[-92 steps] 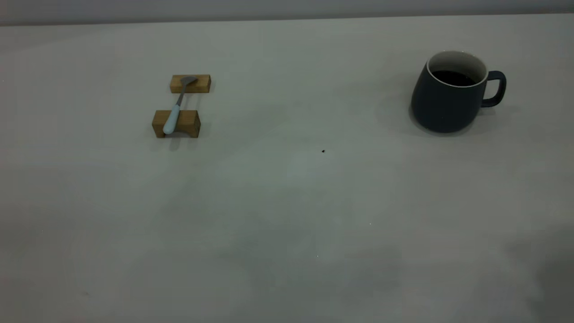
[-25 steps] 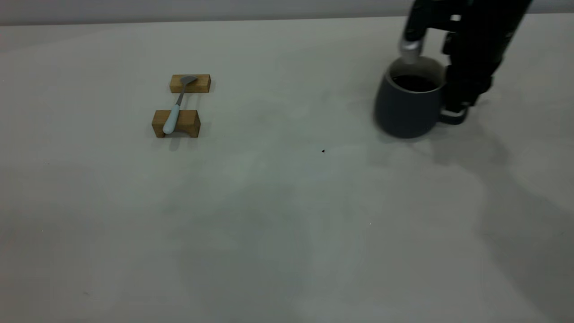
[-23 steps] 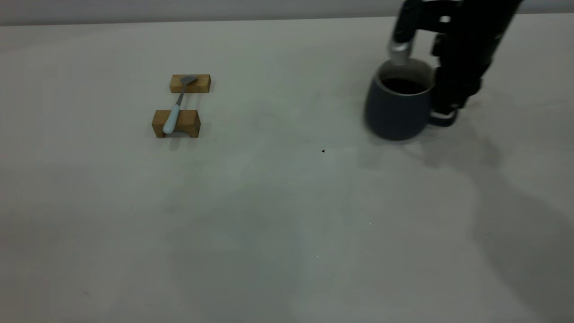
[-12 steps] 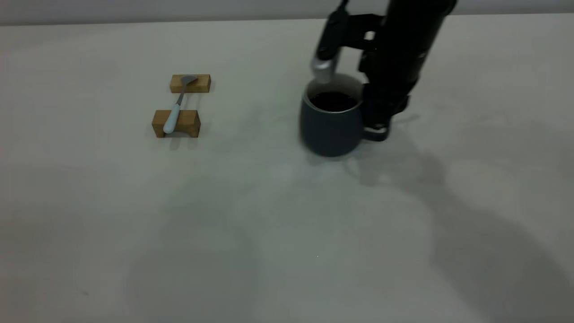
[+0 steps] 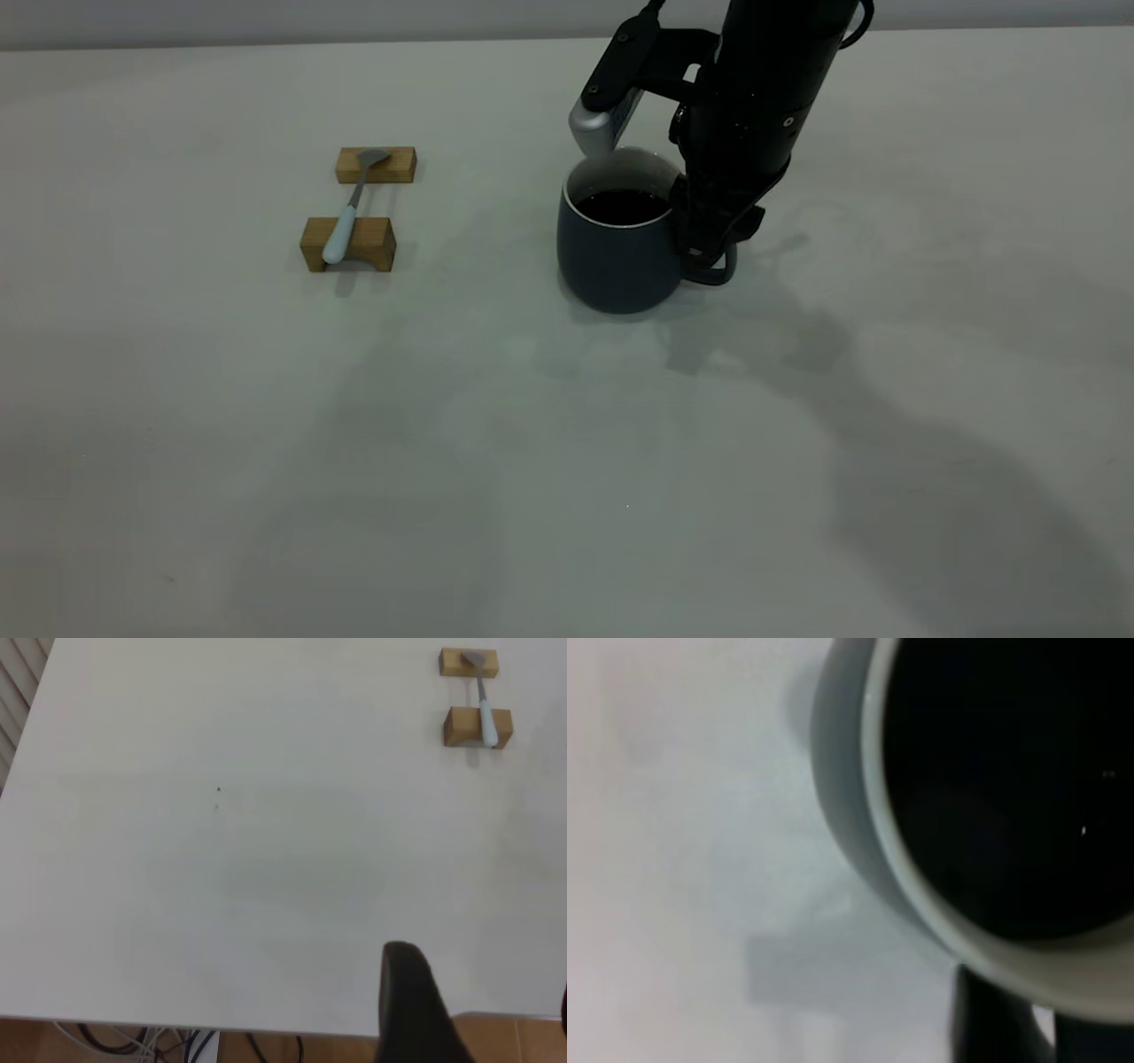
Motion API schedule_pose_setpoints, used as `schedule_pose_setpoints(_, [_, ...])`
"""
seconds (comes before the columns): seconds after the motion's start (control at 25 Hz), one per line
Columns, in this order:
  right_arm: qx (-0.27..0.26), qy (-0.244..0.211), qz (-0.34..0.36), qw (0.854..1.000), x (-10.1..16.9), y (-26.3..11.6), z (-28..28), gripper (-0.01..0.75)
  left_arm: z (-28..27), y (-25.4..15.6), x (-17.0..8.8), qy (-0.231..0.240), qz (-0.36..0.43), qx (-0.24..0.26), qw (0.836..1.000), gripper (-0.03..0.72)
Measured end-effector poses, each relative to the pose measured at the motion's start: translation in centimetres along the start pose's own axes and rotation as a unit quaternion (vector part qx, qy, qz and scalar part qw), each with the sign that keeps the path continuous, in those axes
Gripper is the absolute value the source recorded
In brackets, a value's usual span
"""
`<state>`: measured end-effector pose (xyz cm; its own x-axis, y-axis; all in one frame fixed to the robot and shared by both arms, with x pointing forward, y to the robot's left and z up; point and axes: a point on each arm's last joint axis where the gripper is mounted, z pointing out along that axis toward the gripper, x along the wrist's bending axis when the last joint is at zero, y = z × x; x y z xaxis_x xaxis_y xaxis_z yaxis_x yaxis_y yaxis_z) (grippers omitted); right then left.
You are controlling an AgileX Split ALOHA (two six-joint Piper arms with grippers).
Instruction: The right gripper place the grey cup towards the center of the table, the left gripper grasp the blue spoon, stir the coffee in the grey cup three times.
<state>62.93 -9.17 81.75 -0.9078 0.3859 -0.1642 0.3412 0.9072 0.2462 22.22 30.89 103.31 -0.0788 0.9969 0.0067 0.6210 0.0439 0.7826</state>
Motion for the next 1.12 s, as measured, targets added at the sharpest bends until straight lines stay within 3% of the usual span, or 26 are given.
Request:
schedule_pose_setpoints(0.16, [0.008,0.011,0.026,1.000,-0.2,0.5,-3.1,0.694,0.0,0.0,0.0,0.000,0.000,0.000,1.000,0.475])
schedule_pose_setpoints(0.24, [0.008,0.014,0.038,0.999,-0.4,1.0,-5.9,0.720,0.0,0.0,0.0,0.000,0.000,0.000,1.000,0.475])
schedule_pose_setpoints(0.48, [-0.014,-0.021,0.104,0.994,-0.4,1.3,-19.9,0.727,0.0,0.0,0.0,0.000,0.000,0.000,1.000,0.475])
schedule_pose_setpoints(0.72, [-0.003,-0.037,0.188,0.981,2.4,-2.0,-31.6,0.726,0.0,0.0,0.0,0.000,0.000,0.000,1.000,0.475])
schedule_pose_setpoints(0.92, [-0.045,-0.059,0.201,0.977,4.9,-4.6,-36.3,0.721,0.0,0.0,0.0,0.000,0.000,0.000,1.000,0.475])
schedule_pose_setpoints(1.12, [-0.046,-0.057,0.214,0.974,8.9,-9.2,-37.3,0.719,0.0,0.0,0.0,0.000,0.000,0.000,1.000,0.475])
